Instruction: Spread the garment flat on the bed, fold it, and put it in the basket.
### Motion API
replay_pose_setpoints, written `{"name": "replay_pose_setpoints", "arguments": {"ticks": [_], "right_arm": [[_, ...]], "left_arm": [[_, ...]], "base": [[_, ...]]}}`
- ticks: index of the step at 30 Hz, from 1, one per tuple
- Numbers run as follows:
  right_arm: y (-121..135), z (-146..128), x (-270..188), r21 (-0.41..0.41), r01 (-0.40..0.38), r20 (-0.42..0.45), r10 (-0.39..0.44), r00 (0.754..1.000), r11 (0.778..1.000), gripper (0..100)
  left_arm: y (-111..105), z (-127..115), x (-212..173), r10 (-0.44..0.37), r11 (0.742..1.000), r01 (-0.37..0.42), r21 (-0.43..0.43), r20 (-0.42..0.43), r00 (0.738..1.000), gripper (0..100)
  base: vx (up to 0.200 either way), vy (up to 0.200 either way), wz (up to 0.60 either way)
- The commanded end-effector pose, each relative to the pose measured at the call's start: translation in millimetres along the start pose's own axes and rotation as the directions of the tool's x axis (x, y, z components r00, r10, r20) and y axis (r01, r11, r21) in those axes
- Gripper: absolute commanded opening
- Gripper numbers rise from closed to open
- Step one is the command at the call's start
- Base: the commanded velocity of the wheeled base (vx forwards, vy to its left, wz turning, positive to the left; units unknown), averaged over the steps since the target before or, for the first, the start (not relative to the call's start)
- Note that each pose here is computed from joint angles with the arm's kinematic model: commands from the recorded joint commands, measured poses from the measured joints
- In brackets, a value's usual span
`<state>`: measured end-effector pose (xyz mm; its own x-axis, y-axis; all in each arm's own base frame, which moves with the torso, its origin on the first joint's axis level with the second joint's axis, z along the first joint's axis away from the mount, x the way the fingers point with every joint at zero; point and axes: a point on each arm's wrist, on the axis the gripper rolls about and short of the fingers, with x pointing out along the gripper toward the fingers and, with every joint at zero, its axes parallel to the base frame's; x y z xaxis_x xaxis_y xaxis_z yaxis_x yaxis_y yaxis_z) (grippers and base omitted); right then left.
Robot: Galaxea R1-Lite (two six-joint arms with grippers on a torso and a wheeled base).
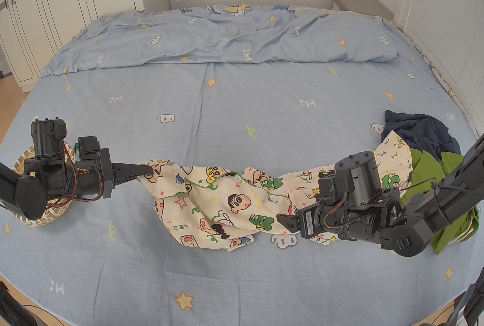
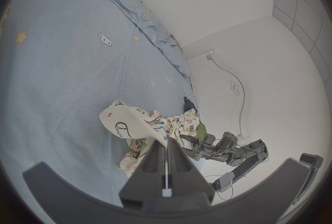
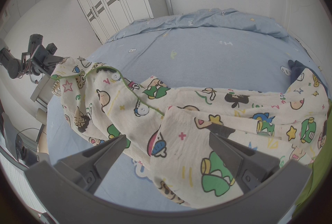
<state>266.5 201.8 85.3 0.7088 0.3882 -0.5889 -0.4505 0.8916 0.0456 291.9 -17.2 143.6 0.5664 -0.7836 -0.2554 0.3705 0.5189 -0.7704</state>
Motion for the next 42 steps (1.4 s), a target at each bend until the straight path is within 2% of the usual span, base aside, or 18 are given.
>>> {"name": "replay_pose_setpoints", "arguments": {"ticks": [1,2,3,9,18,24,29,33,34,35,38,42], "right_arm": [[1,-4,10,-0.002,0.005,-0.020,-0.005,1.000,1.000,100],[1,-4,11,-0.002,0.008,-0.020,-0.008,1.000,1.000,100],[1,-4,11,-0.002,0.008,-0.020,-0.008,1.000,1.000,0],[-3,2,9,0.015,0.025,0.034,-0.026,0.999,1.000,0],[-11,9,1,0.034,0.039,0.065,-0.041,0.997,0.999,0],[-21,18,-23,0.058,0.049,0.114,-0.056,0.992,0.997,0],[-42,14,-70,0.161,0.048,0.151,-0.073,0.986,0.986,0],[-55,-3,-102,0.246,0.022,0.143,-0.058,0.988,0.969,0],[-55,-3,-102,0.246,0.022,0.143,-0.058,0.988,0.969,0],[-62,-13,-117,0.295,0.013,0.133,-0.055,0.990,0.955,0],[-72,-24,-135,0.351,-0.002,0.124,-0.045,0.991,0.937,0],[-78,-30,-157,0.377,0.018,0.135,-0.075,0.988,0.926,0]], "left_arm": [[1,0,0,0.001,1.000,-0.001,-0.002,-0.001,1.000,0],[1,0,0,0.001,1.000,-0.001,-0.002,-0.001,1.000,0],[1,0,0,0.001,1.000,-0.001,-0.002,-0.001,1.000,0],[0,1,-1,0.001,1.000,-0.001,0.000,0.003,1.000,0],[1,2,-1,0.003,1.000,-0.003,0.000,0.007,1.000,0],[12,9,-7,0.030,0.999,-0.029,-0.018,0.035,0.999,0],[28,22,-14,0.072,0.996,-0.069,-0.062,0.058,0.996,0],[25,34,-20,0.117,0.982,-0.113,-0.152,0.018,0.993,0],[25,34,-20,0.117,0.982,-0.113,-0.152,0.018,0.993,0],[22,40,-25,0.138,0.972,-0.135,-0.191,0.000,0.990,0],[20,46,-31,0.154,0.968,-0.152,-0.199,-0.006,0.988,0],[16,49,-36,0.159,0.970,-0.154,-0.187,0.010,0.987,0]], "base": [[0.000,0.000,0.00],[0.000,0.000,0.00],[0.000,0.000,0.00],[0.000,0.000,0.00],[0.000,0.000,0.00],[0.000,0.000,0.00],[0.000,0.000,0.00],[0.000,0.000,0.00],[0.000,0.000,0.00],[0.000,0.000,0.00],[0.000,0.000,0.00],[0.000,0.000,0.00]]}}
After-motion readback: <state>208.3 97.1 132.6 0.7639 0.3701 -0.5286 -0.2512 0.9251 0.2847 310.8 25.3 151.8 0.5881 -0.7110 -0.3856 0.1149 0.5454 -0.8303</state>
